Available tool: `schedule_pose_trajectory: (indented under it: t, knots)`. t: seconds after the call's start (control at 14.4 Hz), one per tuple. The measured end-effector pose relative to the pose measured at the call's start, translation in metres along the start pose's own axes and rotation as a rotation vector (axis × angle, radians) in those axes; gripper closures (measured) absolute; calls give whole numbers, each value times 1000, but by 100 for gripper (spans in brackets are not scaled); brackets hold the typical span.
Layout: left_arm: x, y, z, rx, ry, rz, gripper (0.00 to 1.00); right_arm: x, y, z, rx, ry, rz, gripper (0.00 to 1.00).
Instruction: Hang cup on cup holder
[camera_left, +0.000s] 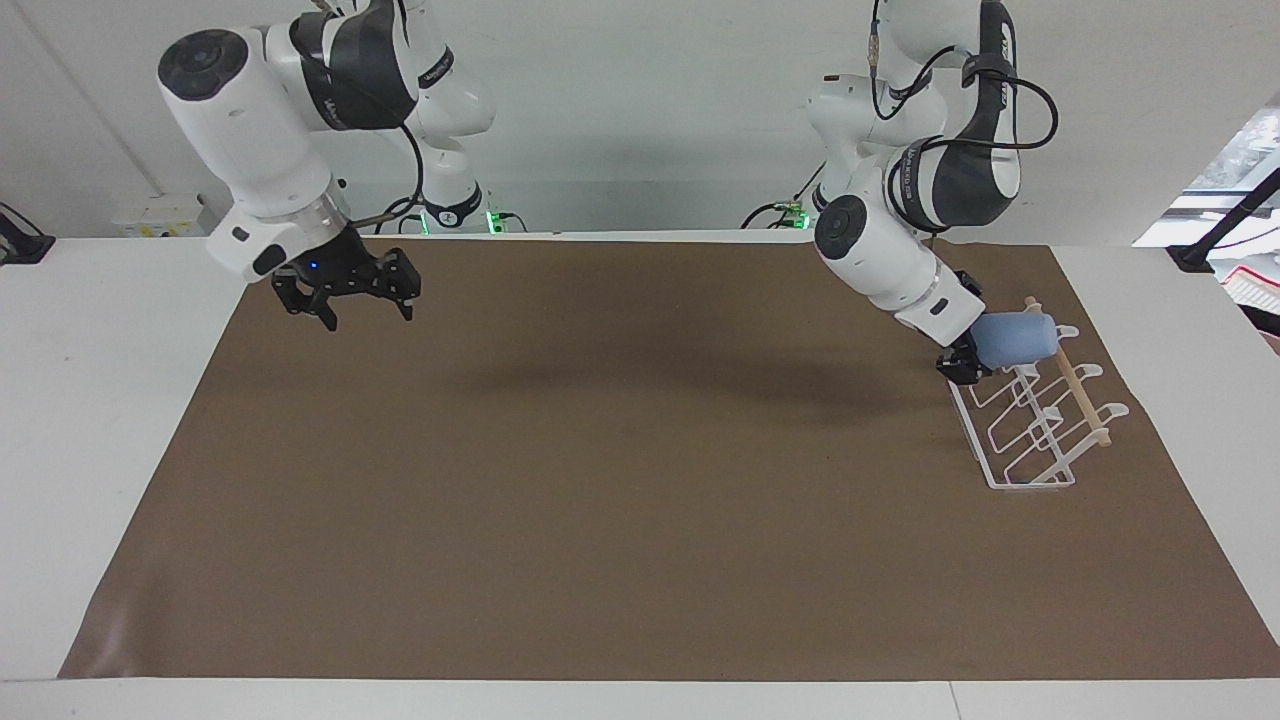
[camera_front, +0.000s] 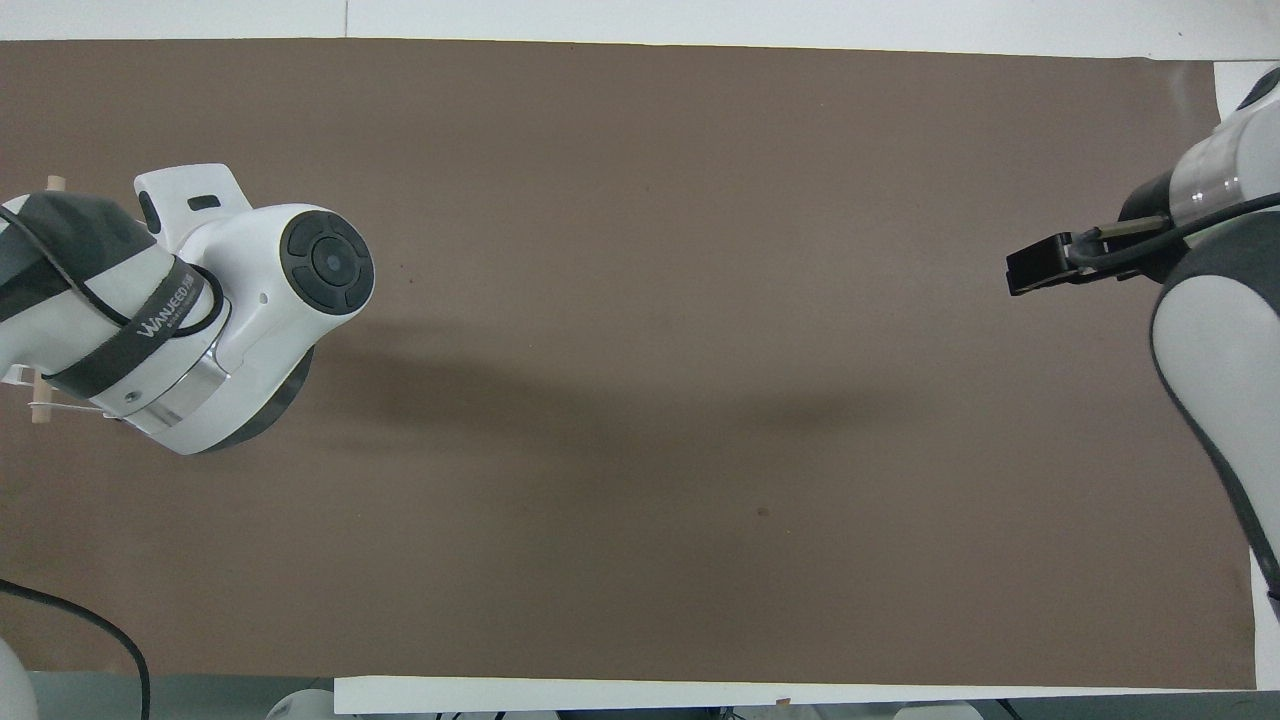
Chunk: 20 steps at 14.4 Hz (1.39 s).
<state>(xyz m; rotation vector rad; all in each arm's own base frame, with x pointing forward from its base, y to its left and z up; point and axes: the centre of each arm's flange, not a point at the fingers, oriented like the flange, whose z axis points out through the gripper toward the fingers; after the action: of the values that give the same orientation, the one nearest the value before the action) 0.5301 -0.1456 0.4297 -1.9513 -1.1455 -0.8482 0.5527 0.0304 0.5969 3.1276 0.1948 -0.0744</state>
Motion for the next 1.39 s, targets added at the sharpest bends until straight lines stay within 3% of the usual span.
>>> schedule_pose_trajectory:
  t: [0.28,0.49,0.83,1.39]
  knots:
    - [6,15,40,8,231,22,17,-16,15,-41,-72,-2,22,0]
    - [2,44,66,24,326,21,17,-16,35,-36,-68,-13,58,0]
    - [-12,64,96,70,355,38,17,-17,37,-33,-66,-31,62,0]
    - [-32,58,104,72,362,-21,17,-21,34,-28,-62,-73,59,0]
